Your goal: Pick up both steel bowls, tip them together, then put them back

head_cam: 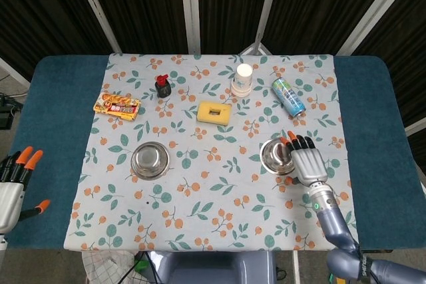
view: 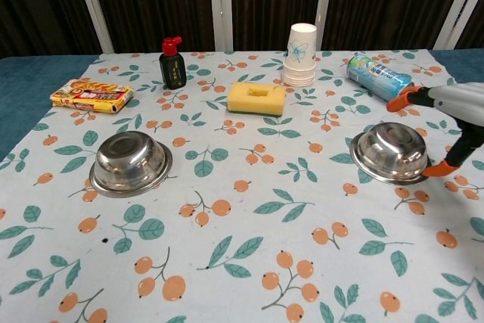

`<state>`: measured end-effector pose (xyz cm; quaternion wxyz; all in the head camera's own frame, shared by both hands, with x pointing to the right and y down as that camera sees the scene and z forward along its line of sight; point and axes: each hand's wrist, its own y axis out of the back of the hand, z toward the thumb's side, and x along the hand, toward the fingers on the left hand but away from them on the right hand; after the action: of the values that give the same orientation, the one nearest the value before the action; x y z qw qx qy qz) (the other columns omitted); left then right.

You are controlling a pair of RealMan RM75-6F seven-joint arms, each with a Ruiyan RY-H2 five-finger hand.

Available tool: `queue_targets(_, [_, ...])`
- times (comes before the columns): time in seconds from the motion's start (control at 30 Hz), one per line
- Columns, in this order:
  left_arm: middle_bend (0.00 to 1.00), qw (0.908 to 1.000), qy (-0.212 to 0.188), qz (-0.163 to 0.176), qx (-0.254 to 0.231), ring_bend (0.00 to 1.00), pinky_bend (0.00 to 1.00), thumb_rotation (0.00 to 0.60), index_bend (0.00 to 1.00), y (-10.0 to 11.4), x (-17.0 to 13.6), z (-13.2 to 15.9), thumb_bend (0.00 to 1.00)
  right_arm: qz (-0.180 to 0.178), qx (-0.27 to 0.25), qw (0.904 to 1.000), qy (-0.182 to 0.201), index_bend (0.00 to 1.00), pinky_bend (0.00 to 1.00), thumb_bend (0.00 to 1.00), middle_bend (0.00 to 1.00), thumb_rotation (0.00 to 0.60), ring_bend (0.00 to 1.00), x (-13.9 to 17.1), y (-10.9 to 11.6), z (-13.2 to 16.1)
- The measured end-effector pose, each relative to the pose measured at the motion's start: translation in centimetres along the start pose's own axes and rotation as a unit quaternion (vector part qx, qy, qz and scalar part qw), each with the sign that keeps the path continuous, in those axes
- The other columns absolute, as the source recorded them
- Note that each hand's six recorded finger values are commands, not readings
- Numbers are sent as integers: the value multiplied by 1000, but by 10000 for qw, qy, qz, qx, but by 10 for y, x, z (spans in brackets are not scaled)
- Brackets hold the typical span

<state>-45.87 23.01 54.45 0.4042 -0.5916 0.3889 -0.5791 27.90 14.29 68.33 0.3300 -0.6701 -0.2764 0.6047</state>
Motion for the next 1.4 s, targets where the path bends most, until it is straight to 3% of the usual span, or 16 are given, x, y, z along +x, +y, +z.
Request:
queue_targets(0.37, [0,9999,81,-25,83,0,82,600,108,-3,2,-1,123,139,-11,9999,-79,166,90,180,52,600,86,-30,-5,16])
queue_targets(0.97, [0,9999,114,-46,106,0,82,600,109,-5,2,-2,125,497,237,9983,-185,215,91,181,106,600,176,-37,-30,10])
queue_targets(1.27, [0,9998,111,-88,130,0,83,600,111,-7,3,-1,125,536,402,9977,-30,282,183,181,207,600,319,-39,-38,17])
queue_targets(1.4, [0,9998,124,-91,134,0,83,600,111,-8,4,-2,126,532,488,9974,43,319,328,180,236,600,379,-40,-38,22])
